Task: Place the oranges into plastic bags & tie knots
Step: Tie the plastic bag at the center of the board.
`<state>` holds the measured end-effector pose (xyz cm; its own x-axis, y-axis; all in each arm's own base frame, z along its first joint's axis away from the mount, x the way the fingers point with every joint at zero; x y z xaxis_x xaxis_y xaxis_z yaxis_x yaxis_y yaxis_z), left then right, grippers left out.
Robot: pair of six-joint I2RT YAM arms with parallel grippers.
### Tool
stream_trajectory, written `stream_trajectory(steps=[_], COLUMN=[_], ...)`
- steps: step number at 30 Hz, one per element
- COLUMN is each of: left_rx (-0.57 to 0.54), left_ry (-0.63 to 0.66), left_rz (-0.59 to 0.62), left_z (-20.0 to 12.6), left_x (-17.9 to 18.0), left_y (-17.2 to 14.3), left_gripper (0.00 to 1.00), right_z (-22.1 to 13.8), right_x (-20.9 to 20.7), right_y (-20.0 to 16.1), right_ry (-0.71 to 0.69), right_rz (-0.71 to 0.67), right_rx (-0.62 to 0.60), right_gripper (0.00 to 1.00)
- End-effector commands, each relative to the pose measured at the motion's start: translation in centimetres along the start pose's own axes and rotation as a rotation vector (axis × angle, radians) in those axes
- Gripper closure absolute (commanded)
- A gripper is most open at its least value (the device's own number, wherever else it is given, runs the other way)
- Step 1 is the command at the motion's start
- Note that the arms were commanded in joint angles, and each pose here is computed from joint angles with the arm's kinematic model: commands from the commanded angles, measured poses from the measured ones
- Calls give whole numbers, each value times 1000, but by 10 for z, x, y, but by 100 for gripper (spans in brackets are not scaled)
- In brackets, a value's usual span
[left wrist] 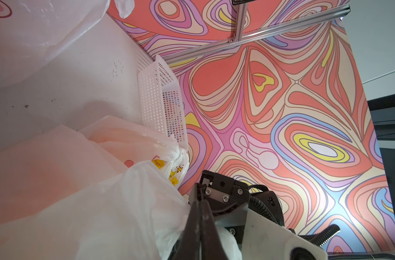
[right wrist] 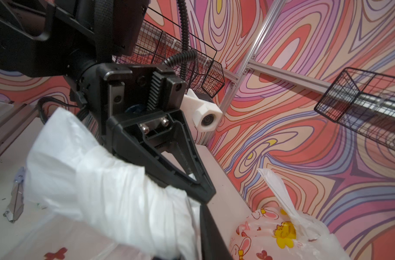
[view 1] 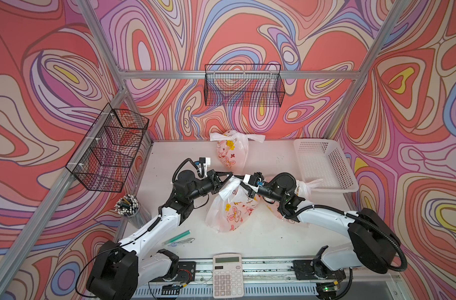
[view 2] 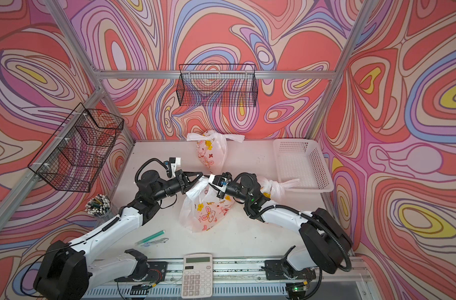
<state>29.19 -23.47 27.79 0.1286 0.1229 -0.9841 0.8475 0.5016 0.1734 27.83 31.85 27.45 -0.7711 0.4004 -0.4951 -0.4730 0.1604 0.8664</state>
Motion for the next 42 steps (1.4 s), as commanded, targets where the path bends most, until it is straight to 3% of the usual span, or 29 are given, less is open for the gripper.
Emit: stream_trajectory(steps=[1,5,8,19,29,33,37,42], left_rx=[-65,-147,-194,-253,-262,-263,-264,-271], left_ry=[26,68,100,134,133,133,130,129], left_rz=[-49,-113,-157,-160,-158,-161,-160,-155], left_z=[-6,-13,-17,-28,-31,-31,-32,-33], left_x=[5,22,31,26,25,24,24,22], left_y=[6,13,17,22,21,21,21,21], left_gripper=[100,100,100,100,100,100,100,100], right_z=[-22,-41,-43,-9,24,35,41,40], right_x=[-11,-4,15,73,84,81,79,71], right_y=[5,18,32,72,73,67,60,52], right_ry=[-120,-185,-200,-222,-336,-371,-400,-430], right_rz=[6,-4,-79,-286,-343,-360,-379,-371], right_rx=[14,7,7,-62,-104,-74,-43,-1], right_gripper=[63,41,31,28,31,42,47,65])
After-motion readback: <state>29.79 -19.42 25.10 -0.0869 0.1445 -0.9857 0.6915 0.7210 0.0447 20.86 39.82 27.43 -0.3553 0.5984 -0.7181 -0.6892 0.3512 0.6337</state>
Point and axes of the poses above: each gripper's point midway between its finger pads, its own z axis out along the fingers, its own x axis along the line the jaws close on, y = z × x, the point moved 1 cm from there along -z, back along the fingers, and after that the axes turned 3 degrees about -z, right-handed, at the moved point
